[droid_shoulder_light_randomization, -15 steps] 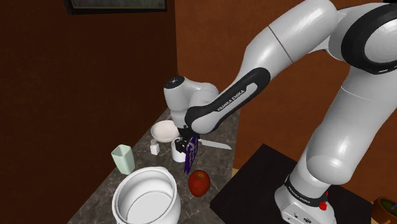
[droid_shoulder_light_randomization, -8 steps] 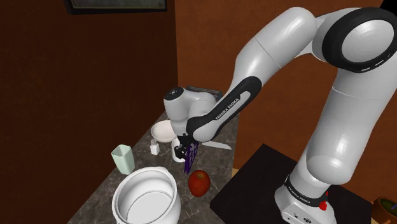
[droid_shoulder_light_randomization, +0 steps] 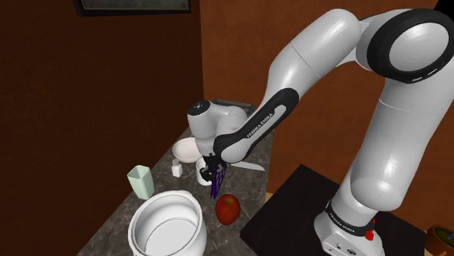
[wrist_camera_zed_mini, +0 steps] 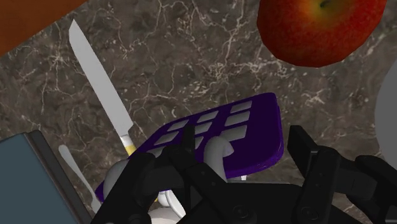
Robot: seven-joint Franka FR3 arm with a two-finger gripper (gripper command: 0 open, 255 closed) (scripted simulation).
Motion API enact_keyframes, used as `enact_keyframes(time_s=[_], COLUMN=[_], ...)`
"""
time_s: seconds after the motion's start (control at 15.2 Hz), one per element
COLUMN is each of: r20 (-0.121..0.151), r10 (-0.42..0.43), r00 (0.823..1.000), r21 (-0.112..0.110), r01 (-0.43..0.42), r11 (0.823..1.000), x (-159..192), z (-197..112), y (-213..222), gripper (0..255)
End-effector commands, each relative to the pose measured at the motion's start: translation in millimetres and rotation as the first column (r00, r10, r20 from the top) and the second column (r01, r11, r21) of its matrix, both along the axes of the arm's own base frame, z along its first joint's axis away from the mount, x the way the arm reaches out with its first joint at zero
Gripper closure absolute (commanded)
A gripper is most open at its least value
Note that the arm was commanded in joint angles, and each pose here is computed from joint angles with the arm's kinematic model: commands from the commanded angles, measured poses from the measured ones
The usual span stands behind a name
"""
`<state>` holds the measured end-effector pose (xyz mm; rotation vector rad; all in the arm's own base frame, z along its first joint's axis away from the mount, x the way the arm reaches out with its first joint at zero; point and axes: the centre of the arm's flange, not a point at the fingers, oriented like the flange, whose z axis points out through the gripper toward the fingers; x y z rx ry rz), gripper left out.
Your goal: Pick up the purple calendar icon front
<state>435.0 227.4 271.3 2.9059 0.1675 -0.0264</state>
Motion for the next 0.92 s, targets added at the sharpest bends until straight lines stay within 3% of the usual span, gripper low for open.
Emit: enact_keyframes(time_s=[0.0, 0.86], r20=[-0.003, -0.003], r10=[-0.001, -0.001], r00=[1.000, 1.000], r21=[-0.001, -0.002], r01=[0.001, 0.001], r11=[1.000, 1.000], x=[-0.3, 0.1], z=[-1.2, 57.3], y=[-1.1, -1.1], gripper=[255, 255])
